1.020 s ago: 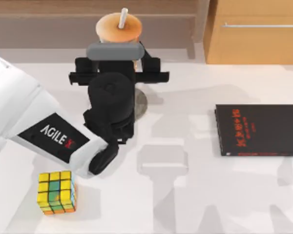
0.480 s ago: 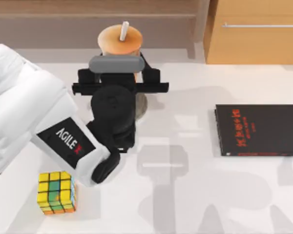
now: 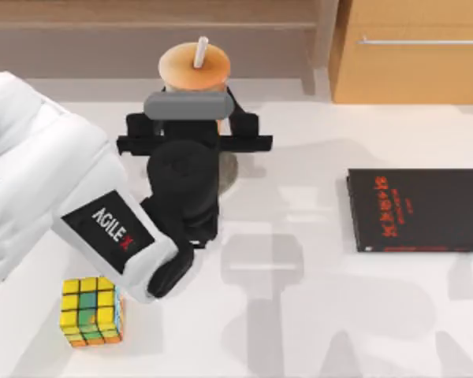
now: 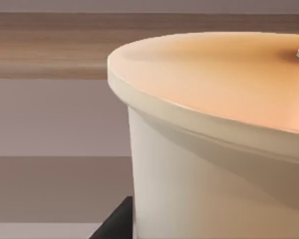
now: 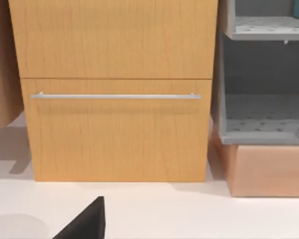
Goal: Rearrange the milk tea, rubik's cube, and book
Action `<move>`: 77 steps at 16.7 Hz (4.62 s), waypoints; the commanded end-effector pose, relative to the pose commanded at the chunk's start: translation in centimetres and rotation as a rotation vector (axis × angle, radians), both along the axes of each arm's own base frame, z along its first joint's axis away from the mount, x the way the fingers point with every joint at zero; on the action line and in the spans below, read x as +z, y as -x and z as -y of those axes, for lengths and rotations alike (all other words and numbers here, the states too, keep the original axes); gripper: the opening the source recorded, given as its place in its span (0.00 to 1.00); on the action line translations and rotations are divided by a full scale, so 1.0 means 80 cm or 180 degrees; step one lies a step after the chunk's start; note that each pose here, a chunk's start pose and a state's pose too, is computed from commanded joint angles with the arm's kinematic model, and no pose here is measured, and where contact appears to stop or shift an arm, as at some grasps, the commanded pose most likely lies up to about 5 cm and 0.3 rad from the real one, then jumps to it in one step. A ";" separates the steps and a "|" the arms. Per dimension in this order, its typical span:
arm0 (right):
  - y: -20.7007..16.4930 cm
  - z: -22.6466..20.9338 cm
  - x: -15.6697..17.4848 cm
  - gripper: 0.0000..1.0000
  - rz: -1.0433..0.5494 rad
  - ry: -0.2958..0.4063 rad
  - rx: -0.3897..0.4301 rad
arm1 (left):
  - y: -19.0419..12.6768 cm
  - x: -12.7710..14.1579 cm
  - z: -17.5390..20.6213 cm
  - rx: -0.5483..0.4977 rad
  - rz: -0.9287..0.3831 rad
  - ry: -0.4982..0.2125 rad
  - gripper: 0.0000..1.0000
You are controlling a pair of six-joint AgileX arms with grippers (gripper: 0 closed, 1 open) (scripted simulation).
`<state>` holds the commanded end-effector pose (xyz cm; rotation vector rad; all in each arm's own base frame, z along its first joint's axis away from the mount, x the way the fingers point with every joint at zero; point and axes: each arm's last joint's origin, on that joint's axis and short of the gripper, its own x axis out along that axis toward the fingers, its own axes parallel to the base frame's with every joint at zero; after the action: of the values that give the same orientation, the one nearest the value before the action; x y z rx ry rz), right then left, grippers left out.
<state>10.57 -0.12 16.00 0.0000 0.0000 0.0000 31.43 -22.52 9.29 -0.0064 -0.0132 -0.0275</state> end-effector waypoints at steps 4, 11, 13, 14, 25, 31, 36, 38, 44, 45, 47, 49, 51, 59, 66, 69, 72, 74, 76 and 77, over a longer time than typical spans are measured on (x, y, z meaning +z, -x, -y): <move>0.000 0.000 0.000 1.00 0.0000 0.0000 0.0000 | 0.000 0.000 0.000 0.0000 0.0000 0.0000 0.60; 0.000 0.000 0.000 1.00 0.0000 0.0000 0.0000 | 0.000 0.000 0.000 0.0000 0.0000 0.0000 1.00; 0.000 0.000 0.000 1.00 0.0000 0.0000 0.0000 | 0.000 0.000 0.000 0.0000 0.0000 0.0000 1.00; 0.000 0.000 0.000 1.00 0.0000 0.0000 0.0000 | 0.000 0.000 0.000 0.0000 0.0000 0.0000 1.00; 0.000 0.000 0.000 1.00 0.0000 0.0000 0.0000 | 0.036 0.000 -0.001 0.0006 0.0001 0.0000 1.00; 0.000 0.000 0.000 1.00 0.0000 0.0000 0.0000 | 0.040 0.007 -0.002 0.0011 -0.0043 -0.0040 1.00; 0.000 0.000 0.000 1.00 0.0000 0.0000 0.0000 | 0.055 0.057 -0.003 0.0017 0.0008 0.0009 1.00; 0.000 0.000 0.000 1.00 0.0000 0.0000 0.0000 | 0.060 0.061 -0.003 0.0016 -0.0008 -0.0007 1.00; 0.000 0.000 0.000 1.00 0.0000 0.0000 0.0000 | 0.056 0.068 0.000 -0.0017 0.0000 0.0045 1.00; 0.000 0.000 0.000 1.00 0.0000 0.0000 0.0000 | 0.056 0.074 0.004 -0.0061 -0.0008 0.0080 1.00; 0.000 0.000 0.000 1.00 0.0000 0.0000 0.0000 | 0.054 0.090 0.013 -0.0186 -0.0056 0.0164 1.00; 0.000 0.000 0.000 1.00 0.0000 0.0000 0.0000 | 0.053 0.109 0.022 -0.0352 -0.0168 0.0242 1.00; 0.000 0.000 0.000 1.00 0.0000 0.0000 0.0000 | 0.054 0.129 0.028 -0.0531 -0.0361 0.0288 1.00; 0.000 0.000 0.000 1.00 0.0000 0.0000 0.0000 | 0.074 0.158 -0.005 -0.0814 -0.2258 -0.0006 1.00; 0.000 0.000 0.000 1.00 0.0000 0.0000 0.0000 | 0.091 0.143 -0.082 -0.0237 -0.4100 -0.0069 1.00; 0.000 0.000 0.000 1.00 0.0000 0.0000 0.0000 | 0.096 0.141 -0.110 0.0019 -0.4591 0.0023 1.00; 0.000 0.000 0.000 1.00 0.0000 0.0000 0.0000 | 0.100 0.140 -0.132 0.0211 -0.4920 0.0105 1.00; 0.000 0.000 0.000 1.00 0.0000 0.0000 0.0000 | 0.101 0.139 -0.140 0.0278 -0.5027 0.0143 1.00; 0.000 0.000 0.000 1.00 0.0000 0.0000 0.0000 | 0.101 0.139 -0.142 0.0290 -0.5042 0.0156 1.00; 0.000 0.000 0.000 1.00 0.0000 0.0000 0.0000 | 0.101 0.139 -0.142 0.0290 -0.5042 0.0156 1.00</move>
<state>10.57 -0.12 16.00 0.0000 0.0000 0.0000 23.38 -11.15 20.41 -0.0751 1.5694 0.0748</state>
